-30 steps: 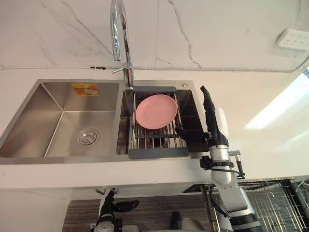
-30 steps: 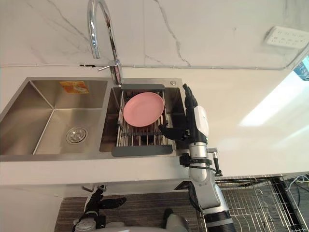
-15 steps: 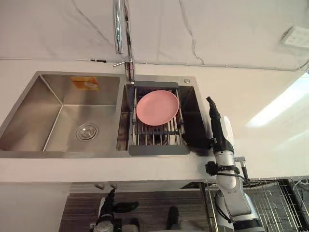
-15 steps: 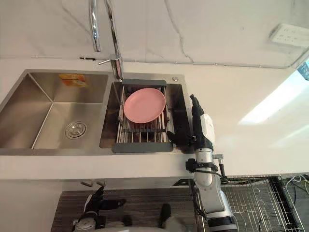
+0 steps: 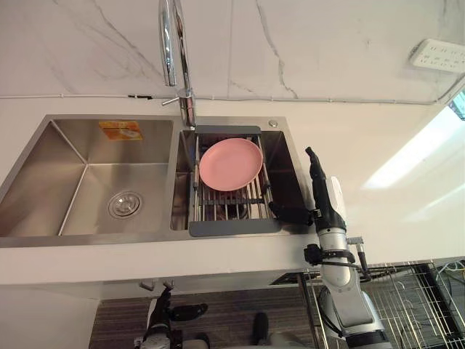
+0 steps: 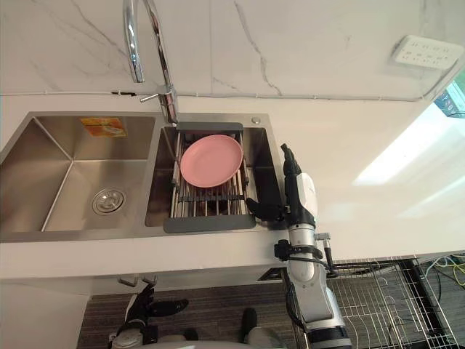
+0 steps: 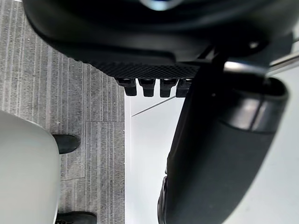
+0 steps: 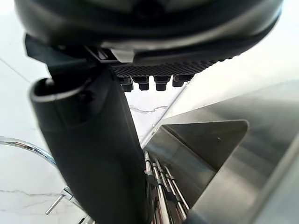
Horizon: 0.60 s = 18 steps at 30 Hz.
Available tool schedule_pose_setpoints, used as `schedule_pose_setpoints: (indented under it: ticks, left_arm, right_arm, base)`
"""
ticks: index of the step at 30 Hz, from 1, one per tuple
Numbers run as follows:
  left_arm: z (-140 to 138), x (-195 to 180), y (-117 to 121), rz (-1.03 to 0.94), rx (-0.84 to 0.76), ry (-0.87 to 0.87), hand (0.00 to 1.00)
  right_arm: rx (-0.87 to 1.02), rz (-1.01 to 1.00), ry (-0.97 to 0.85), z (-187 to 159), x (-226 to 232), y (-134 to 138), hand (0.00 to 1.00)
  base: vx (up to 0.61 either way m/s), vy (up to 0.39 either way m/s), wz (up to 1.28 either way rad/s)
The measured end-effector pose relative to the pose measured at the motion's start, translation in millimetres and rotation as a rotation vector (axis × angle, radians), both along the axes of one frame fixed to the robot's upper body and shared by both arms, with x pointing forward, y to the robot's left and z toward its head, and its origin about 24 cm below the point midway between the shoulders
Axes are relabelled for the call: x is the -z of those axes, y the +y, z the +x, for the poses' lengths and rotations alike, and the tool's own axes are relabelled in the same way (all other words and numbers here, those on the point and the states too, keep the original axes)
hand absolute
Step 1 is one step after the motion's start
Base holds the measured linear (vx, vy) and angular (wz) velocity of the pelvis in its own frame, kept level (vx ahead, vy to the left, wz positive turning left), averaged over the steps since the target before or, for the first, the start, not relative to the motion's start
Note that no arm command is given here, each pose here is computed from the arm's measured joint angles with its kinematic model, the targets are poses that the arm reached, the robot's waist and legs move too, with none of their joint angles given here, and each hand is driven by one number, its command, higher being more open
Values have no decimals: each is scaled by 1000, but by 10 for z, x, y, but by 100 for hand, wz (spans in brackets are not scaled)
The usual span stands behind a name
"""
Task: Walk over to the sink, pick up the cup, carry it to the dishwasher, place the cup inside the dishwasher, then close the dishwasher door
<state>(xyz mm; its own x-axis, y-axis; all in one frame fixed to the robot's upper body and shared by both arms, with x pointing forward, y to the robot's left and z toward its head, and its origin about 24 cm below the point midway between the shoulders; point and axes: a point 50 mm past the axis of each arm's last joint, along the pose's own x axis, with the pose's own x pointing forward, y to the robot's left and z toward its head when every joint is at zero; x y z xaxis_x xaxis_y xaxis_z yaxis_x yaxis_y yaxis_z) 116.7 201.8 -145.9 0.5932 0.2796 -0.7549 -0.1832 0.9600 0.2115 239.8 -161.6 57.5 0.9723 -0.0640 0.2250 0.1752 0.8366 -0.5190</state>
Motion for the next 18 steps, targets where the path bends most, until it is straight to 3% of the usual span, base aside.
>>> schedule_pose_setpoints:
  ticks: [18]
  left_arm:
    - [-5, -26, 18, -19, -48, -35, 100]
  right_arm:
    - [-99, -61, -14, 51, -46, 146, 100]
  base:
    - [-46, -12, 6]
